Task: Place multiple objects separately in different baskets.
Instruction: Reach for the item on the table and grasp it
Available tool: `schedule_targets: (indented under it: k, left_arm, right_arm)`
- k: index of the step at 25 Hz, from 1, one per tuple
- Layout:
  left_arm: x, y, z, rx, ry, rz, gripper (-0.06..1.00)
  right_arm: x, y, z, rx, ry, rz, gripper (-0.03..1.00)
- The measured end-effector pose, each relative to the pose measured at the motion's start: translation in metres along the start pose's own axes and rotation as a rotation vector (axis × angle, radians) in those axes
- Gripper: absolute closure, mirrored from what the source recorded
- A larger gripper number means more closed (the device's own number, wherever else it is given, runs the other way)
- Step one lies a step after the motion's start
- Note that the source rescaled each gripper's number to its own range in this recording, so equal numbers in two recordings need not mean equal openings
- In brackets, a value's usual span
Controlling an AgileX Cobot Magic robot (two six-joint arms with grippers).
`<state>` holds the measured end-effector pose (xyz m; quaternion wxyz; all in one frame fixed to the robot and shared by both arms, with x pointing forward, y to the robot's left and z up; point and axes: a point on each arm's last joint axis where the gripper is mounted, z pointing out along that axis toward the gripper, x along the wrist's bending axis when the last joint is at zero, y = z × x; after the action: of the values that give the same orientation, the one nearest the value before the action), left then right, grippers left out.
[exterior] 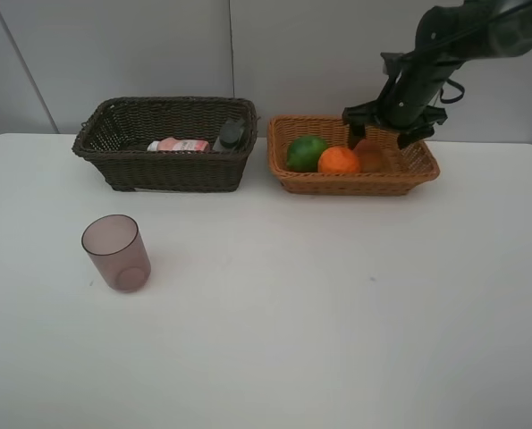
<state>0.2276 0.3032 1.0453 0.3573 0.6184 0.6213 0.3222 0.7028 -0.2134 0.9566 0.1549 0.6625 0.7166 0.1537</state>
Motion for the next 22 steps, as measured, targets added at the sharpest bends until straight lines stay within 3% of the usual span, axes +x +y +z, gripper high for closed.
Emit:
schedule_targets:
  k: [7,16,22]
  left_arm:
    - [0.000,0.000,0.000,0.000,0.000,0.000,-0.06]
    - [0.000,0.000,0.000,0.000,0.000,0.000,-0.06]
    - [0.000,0.000,0.000,0.000,0.000,0.000,-0.06]
  right_arm:
    - [0.011,0.002,-0.043,0.001,0.008,-0.022,0.04]
    - [0.084,-0.025,-0.081,0.105,0.078,-0.214,0.04]
    - [0.069,-0.051,-0.104,0.085,0.093,-0.181,0.04]
